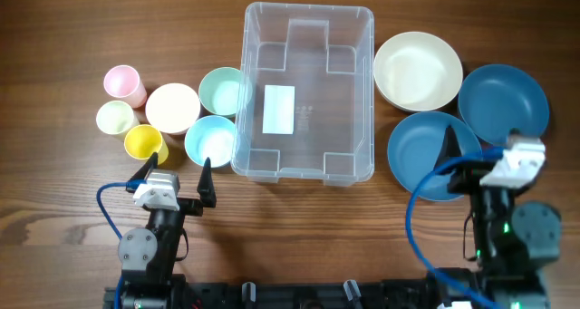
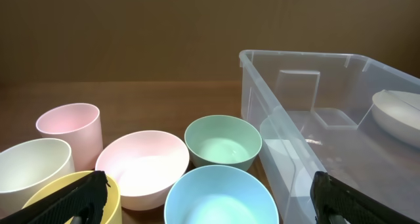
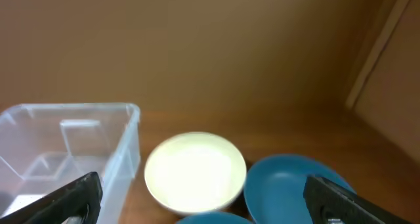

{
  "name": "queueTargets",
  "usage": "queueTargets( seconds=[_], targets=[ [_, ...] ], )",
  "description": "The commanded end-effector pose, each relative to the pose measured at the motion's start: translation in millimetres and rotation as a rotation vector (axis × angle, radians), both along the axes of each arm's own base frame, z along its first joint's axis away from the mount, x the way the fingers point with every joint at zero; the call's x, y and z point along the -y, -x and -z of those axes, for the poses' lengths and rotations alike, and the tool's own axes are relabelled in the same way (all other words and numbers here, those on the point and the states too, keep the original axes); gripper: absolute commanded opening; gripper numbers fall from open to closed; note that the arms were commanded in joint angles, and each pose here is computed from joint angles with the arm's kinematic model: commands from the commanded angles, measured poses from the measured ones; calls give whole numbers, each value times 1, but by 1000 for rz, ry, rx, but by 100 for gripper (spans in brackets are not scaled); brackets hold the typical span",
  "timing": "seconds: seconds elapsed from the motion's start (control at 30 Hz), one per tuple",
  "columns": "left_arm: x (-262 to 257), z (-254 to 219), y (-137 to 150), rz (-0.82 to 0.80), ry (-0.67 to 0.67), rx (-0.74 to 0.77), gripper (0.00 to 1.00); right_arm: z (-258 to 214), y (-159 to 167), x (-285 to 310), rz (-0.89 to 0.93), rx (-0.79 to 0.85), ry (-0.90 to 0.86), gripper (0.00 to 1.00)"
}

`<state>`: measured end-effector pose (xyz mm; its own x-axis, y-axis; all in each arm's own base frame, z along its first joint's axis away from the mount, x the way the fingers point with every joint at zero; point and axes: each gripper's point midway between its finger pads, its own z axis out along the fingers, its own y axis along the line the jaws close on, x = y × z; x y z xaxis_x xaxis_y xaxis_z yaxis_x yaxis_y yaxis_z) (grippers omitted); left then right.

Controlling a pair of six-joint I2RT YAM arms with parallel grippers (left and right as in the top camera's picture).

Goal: Pack container
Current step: 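Move the right gripper to the rim of the front teal bowl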

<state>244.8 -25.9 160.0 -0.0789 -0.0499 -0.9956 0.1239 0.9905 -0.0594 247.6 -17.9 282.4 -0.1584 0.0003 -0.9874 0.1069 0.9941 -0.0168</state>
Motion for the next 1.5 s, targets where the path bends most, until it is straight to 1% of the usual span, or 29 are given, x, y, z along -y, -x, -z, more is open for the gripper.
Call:
queueTargets(
  seconds=[0.0,0.07,0.1,0.2,0.3,0.4,0.47,0.53,0.63,0.67,0.83,0.93,1.0,1.23,1.4,1.47],
  targets=[
    [1,4,0,4,-9,-7,100,23,-18,5,28,-129,6,100],
    [1,4,0,4,-9,-7,100,30,-25,-1,-7,-159,-2,100],
    [1,4,0,4,-9,-7,100,35,-32,-11,-64,-175,-17,100],
    [1,5,0,4,-9,-7,100,44,-36,-26,-143,-207,-40,100],
    [1,4,0,4,-9,-7,100,44,-37,-28,-156,-209,-44,100],
    [1,5,0,4,-9,-7,100,53,-33,-7,-21,-243,-63,100],
    [1,4,0,4,-9,-7,100,64,-23,23,197,-267,-167,100],
    [1,4,0,4,-9,-7,100,79,-3,54,437,-290,-244,100],
    [1,4,0,4,-9,-7,100,96,23,79,678,-293,-358,100],
    [1,5,0,4,-9,-7,100,101,28,83,714,-305,-371,100],
    [1,4,0,4,-9,-7,100,123,34,96,778,-398,-378,100],
    [1,5,0,4,-8,-7,100,145,36,103,812,-490,-434,100],
    [1,4,0,4,-9,-7,100,157,35,106,811,-540,-465,100],
    [1,5,0,4,-8,-7,100,199,25,112,701,-729,-551,100],
    [1,5,0,4,-9,-7,100,226,10,100,531,-841,-548,100],
    [1,4,0,4,-9,-7,100,234,6,97,492,-866,-549,100]
  ],
)
